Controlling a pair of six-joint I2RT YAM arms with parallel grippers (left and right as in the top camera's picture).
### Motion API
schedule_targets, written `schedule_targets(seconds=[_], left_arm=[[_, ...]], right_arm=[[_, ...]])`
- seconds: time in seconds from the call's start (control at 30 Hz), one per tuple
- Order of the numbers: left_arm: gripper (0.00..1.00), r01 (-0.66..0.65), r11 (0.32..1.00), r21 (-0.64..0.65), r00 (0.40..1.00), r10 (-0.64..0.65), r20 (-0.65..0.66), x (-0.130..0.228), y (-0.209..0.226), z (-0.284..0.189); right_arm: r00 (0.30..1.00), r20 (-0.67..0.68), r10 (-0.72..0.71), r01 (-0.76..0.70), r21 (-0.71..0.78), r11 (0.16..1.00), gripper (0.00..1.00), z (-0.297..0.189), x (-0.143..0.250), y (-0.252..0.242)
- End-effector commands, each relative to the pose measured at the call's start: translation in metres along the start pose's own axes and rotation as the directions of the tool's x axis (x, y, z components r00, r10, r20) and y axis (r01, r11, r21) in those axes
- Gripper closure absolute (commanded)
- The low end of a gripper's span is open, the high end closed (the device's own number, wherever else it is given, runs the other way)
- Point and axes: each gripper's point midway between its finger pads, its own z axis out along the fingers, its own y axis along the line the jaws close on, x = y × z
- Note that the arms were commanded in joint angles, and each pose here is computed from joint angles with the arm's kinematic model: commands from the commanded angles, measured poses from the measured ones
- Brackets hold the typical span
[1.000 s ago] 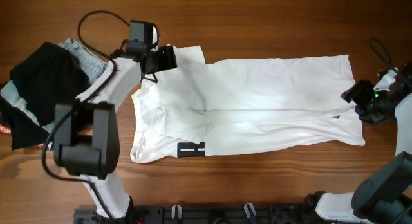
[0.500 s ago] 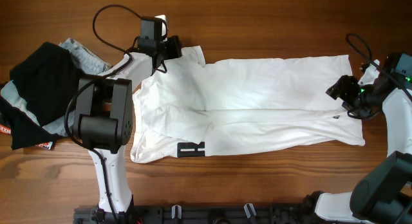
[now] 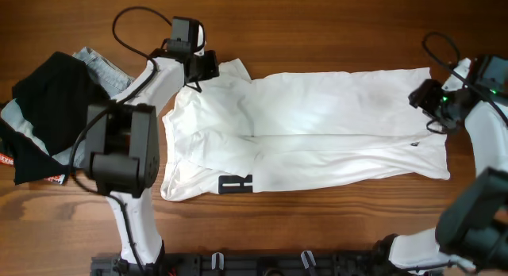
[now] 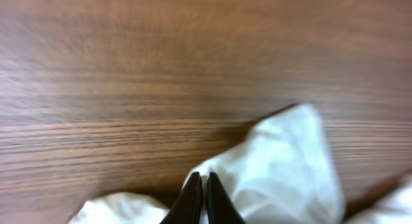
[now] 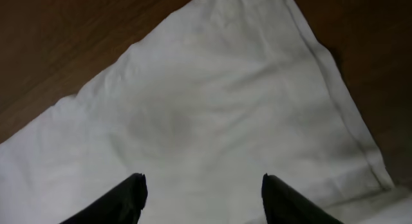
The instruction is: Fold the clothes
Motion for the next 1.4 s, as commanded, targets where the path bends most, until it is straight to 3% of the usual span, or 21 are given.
schedule_targets(seconds=[0.0, 0.23, 0.43, 0.57, 0.63, 0.7, 0.73, 0.9, 1.13, 1.37], left_arm=[[0.96, -0.012, 0.999, 0.031, 0.998, 0.01, 0.058, -0.019, -0.015, -0.032], [0.96, 0.034, 0.999, 0.009, 0.999, -0.034, -0.008, -0.002, -0.01, -0.032], [0.96, 0.075, 0.997, 0.003, 0.997, -0.075, -0.023, 0.002, -0.009, -0.031], [0.96, 0.077, 0.997, 0.0, 0.997, -0.077, -0.032, 0.004, -0.008, -0.03], [0.96, 0.077, 0.997, -0.001, 0.996, -0.077, -0.032, 0.004, -0.008, -0.03], [0.96, 0.077, 0.997, -0.002, 0.996, -0.077, -0.035, 0.005, -0.007, -0.03], [0.96, 0.078, 0.997, -0.002, 0.996, -0.078, -0.036, 0.005, -0.007, -0.03], [0.96, 0.08, 0.997, -0.01, 0.995, -0.08, -0.055, 0.01, -0.006, -0.03], [0.96, 0.076, 0.997, 0.002, 0.997, -0.076, -0.025, 0.001, -0.013, -0.061], [0.96, 0.127, 0.989, -0.076, 0.973, -0.139, -0.186, 0.046, -0.005, -0.115]], right_arm=[[0.999, 0.033, -0.036, 0.033, 0.083, 0.996, 0.31, 0.027, -0.032, -0.005], [0.978, 0.198, -0.069, 0.044, 0.13, 0.991, 0.27, 0.082, -0.106, -0.017], [0.956, 0.282, -0.08, 0.036, 0.158, 0.987, 0.28, 0.112, -0.123, -0.027], [0.973, 0.217, -0.084, 0.05, 0.16, 0.986, 0.28, 0.139, -0.102, -0.029], [0.98, 0.176, -0.091, 0.062, 0.16, 0.985, 0.4, 0.147, -0.091, -0.026], [0.984, 0.128, -0.122, 0.1, 0.169, 0.98, 0.83, 0.151, -0.079, -0.023], [0.986, 0.115, -0.122, 0.1, 0.183, 0.978, 0.96, 0.151, -0.075, -0.025], [0.998, 0.042, -0.05, 0.036, 0.296, 0.955, 0.96, 0.136, -0.058, -0.053], [0.986, 0.168, -0.008, -0.044, 0.304, 0.952, 0.96, 0.051, -0.094, -0.049], [0.999, 0.003, 0.054, -0.05, 0.434, 0.899, 0.96, -0.003, -0.044, -0.064]])
